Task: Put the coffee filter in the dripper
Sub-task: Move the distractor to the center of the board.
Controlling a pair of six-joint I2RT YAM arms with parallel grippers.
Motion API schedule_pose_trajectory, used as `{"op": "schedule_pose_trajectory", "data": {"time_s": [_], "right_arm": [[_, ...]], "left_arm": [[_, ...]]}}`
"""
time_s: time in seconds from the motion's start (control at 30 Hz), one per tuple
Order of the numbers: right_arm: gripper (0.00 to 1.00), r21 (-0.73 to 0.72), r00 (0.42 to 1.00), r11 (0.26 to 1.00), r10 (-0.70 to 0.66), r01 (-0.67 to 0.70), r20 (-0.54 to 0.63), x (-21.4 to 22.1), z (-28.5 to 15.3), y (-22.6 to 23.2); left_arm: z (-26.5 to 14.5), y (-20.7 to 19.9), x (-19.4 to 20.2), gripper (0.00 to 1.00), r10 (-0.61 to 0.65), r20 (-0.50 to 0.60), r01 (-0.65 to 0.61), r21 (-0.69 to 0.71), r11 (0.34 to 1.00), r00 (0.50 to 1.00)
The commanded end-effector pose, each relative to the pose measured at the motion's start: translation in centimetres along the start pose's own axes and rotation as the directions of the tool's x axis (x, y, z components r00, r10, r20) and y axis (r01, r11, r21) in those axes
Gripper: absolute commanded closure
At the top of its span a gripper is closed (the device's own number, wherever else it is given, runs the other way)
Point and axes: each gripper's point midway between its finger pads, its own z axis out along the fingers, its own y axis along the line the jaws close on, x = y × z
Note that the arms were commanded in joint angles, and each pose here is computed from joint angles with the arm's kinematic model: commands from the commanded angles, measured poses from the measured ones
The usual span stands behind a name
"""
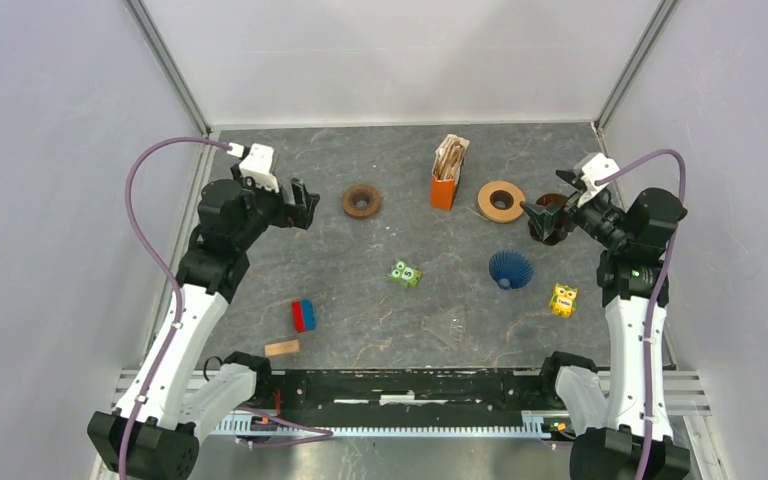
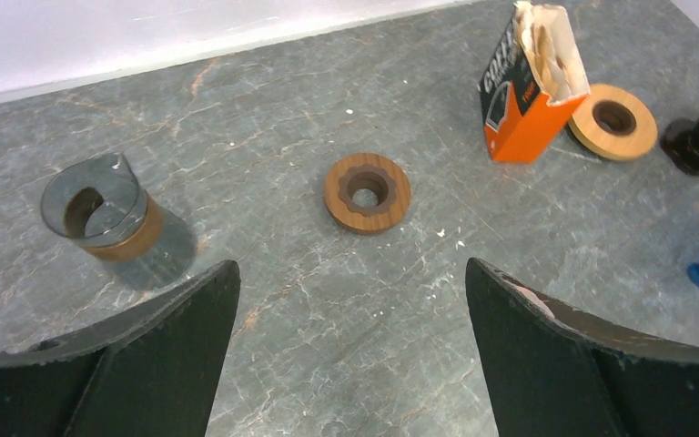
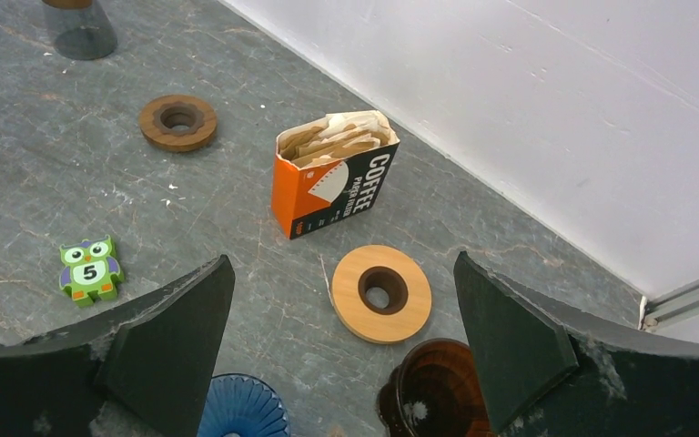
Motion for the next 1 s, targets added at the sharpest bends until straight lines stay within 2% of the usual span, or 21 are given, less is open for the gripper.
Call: {"op": "schedule_pose_trajectory", "data": {"time_s": [0.0,0.07,0.17,0.3,0.47,0.67,0.97], "right_arm": [[0.02,-0.015,0.999,0.999,-0.039,0.039,0.005,0.1,-0.5,1.0],[0.02,-0.025,0.998,0.998,-0.055,0.054,-0.013,0.9,-0.7,1.4],[0.02,-0.070,0.996,0.995,-0.076,0.073,-0.039,2.8,-0.9,2.6],[0.02,-0.101,0.995,0.993,-0.073,0.065,-0.074,5.9,-1.2,4.0],[0.02,-0.091,0.993,0.994,-0.067,0.059,-0.093,7.6,-1.4,4.5],[0.02,-0.090,0.993,0.994,-0.063,0.054,-0.097,8.2,-1.5,4.8],[0.02,-0.086,0.992,0.995,-0.059,0.050,-0.109,8.7,-1.6,4.8]], "left_arm": [[-0.5,-2.7,0.0,0.00,0.165,0.006,-0.163,0.194,0.967,0.986],[-0.6,-3.6,1.4,0.00,0.209,-0.021,-0.196,0.265,0.944,0.978],[-1.5,-6.7,4.1,0.00,0.303,-0.068,-0.242,0.450,0.859,0.950],[-0.3,-10.2,9.0,0.00,0.492,-0.203,-0.324,0.537,0.779,0.847],[2.4,-13.0,12.1,0.00,0.591,-0.149,-0.426,0.557,0.713,0.793],[4.7,-18.4,16.5,0.00,0.641,-0.197,-0.365,0.684,0.632,0.742],[10.0,-22.4,21.9,0.05,0.710,-0.253,-0.344,0.737,0.582,0.657]]}}
